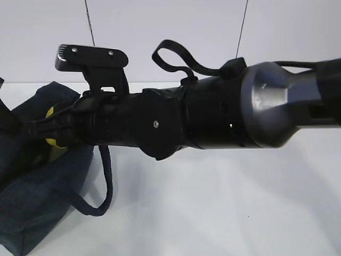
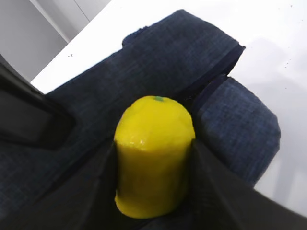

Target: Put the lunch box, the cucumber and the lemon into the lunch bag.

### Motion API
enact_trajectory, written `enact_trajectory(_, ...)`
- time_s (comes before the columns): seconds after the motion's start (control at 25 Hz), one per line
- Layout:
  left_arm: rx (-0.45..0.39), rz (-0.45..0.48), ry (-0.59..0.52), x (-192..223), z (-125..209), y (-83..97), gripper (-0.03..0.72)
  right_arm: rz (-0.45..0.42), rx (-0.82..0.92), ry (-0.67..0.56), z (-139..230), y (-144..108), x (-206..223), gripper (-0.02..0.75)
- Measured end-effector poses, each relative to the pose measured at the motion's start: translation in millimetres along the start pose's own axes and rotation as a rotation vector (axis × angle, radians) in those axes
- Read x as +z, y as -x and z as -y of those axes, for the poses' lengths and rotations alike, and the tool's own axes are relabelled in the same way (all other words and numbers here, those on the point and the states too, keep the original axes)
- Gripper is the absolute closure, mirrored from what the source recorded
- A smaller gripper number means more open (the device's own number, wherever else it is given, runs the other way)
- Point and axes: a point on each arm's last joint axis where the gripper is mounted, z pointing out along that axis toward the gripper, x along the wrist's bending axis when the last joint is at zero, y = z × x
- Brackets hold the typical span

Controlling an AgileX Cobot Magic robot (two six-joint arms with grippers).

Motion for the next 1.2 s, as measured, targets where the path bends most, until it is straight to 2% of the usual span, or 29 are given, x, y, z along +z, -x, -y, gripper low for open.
enact_trajectory(0.12, 0.000, 0.000, 0.000, 0, 0, 0.0, 0.695, -0.002, -0.034, 0.000, 0, 0, 0, 0.341)
enact_trajectory(0.28, 0.000, 0.000, 0.000, 0, 0, 0.0, 0.695, -0.005, -0.090, 0.000, 0, 0, 0, 0.155)
enact_trajectory(0.36, 0.000, 0.000, 0.000, 0, 0, 0.0, 0.695, -0.006, -0.101, -0.004, 1, 0, 0, 0.120)
enact_trajectory(0.52, 0.000, 0.000, 0.000, 0, 0, 0.0, 0.695, -0.006, -0.106, -0.008, 1, 0, 0, 0.119)
enact_trajectory(0.68, 0.000, 0.000, 0.000, 0, 0, 0.0, 0.695, -0.008, -0.114, -0.022, 0, -1, -3, 0.154)
enact_trajectory(0.92, 0.000, -0.001, 0.003, 0, 0, -0.1, 0.695, -0.040, -0.168, 0.000, -25, -14, -36, 0.174)
enact_trajectory(1.2, 0.000, -0.002, 0.005, 0, 0, -0.2, 0.695, -0.039, -0.093, -0.232, -17, -9, -53, 0.179)
